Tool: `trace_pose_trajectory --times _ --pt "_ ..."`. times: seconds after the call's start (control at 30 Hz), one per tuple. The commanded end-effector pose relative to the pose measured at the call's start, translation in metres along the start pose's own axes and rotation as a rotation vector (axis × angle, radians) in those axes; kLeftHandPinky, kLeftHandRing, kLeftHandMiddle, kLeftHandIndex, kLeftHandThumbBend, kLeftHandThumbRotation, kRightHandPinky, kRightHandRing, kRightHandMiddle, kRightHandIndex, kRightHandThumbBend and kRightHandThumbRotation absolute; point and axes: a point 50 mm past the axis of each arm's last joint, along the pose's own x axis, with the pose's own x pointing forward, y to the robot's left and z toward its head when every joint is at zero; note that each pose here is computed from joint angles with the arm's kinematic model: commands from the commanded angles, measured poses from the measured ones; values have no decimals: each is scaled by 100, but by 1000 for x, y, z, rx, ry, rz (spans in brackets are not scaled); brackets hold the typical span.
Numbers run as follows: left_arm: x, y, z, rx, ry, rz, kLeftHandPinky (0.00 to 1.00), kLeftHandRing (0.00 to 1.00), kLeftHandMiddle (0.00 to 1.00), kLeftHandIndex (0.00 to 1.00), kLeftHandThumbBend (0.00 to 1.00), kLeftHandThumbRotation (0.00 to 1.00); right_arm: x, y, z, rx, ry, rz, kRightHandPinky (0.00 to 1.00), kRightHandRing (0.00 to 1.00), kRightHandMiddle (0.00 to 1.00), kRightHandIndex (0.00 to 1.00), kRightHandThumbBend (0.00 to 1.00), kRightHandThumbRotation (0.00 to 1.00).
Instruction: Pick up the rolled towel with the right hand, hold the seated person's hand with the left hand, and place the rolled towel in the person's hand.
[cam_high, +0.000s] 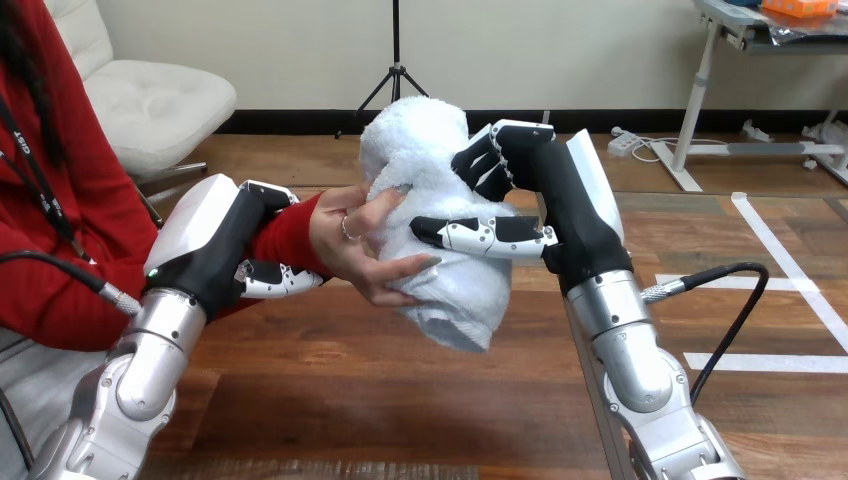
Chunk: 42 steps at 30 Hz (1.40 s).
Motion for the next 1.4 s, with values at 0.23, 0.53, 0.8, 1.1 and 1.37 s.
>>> trace_pose_trajectory --times 0.23,0.53,0.8,1.1,1.37 --pt "18 24 39 -87 -147 126 24 30 37 40 50 0 3 -3 13 5 15 46 41 54 62 65 98 55" --pt "15 25 39 -76 -134 81 30 39 46 47 60 2 -1 -9 10 21 56 45 51 68 76 81 100 76" --pt "12 25 38 -1 -113 37 40 50 56 55 66 20 -5 -15 8 30 81 47 57 75 82 86 100 86" --pt "8 26 37 45 -93 -1 48 62 66 65 77 51 -9 -20 7 64 100 50 64 81 87 90 100 95" --pt "5 27 37 62 -83 -45 54 68 72 72 87 67 -12 -23 9 101 104 46 67 85 90 92 100 99"
